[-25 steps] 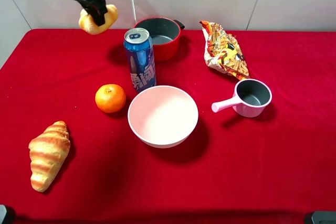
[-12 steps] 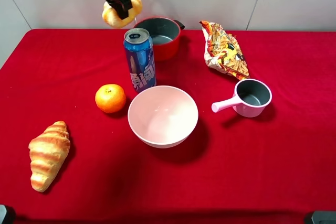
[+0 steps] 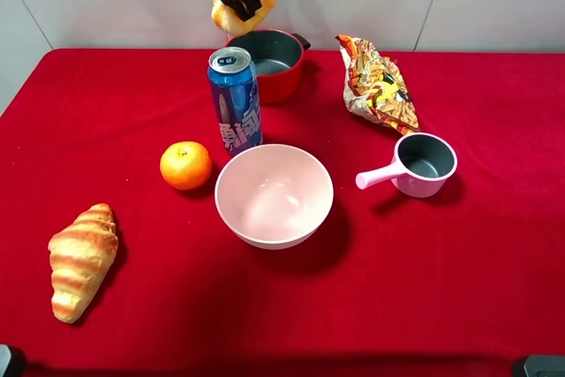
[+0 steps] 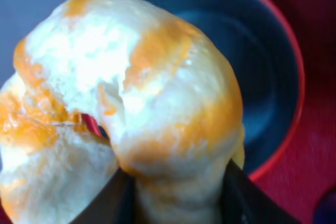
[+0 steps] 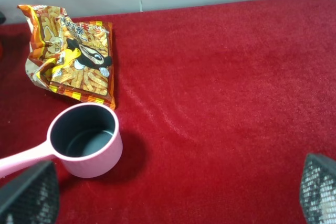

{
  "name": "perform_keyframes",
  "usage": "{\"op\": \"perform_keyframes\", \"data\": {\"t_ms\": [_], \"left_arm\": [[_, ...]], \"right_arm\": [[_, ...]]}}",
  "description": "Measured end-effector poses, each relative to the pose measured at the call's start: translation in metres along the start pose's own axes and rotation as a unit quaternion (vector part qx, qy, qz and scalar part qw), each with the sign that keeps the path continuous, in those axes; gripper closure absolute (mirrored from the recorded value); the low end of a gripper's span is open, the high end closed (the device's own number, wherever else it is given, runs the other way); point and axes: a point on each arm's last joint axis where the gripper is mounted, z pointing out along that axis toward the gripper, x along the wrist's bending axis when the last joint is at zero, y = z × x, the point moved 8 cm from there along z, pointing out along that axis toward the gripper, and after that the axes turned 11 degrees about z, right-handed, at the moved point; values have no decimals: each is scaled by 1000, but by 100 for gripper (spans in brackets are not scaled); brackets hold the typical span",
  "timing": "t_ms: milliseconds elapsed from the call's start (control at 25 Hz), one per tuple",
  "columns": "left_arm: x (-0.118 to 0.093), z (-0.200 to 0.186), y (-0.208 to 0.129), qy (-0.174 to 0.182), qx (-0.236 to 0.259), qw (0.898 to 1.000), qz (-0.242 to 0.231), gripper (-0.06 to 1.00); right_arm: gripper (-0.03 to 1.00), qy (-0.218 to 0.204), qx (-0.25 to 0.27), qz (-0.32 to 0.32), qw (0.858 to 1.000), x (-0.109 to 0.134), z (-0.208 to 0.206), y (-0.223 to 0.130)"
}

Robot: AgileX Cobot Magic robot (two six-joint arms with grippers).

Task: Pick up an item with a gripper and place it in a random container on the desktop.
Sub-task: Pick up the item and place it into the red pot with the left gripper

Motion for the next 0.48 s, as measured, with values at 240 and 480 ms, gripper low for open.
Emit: {"op": "perform_keyframes", "data": {"t_ms": [240, 480], "left_arm": [[0, 0, 16, 14, -32, 999, -19, 62], [-1, 10, 14, 11, -29, 999, -31, 62]], "right_arm": [[27, 0, 0, 0, 1000, 0, 0, 0], [27, 0, 0, 0, 1000, 0, 0, 0]]}}
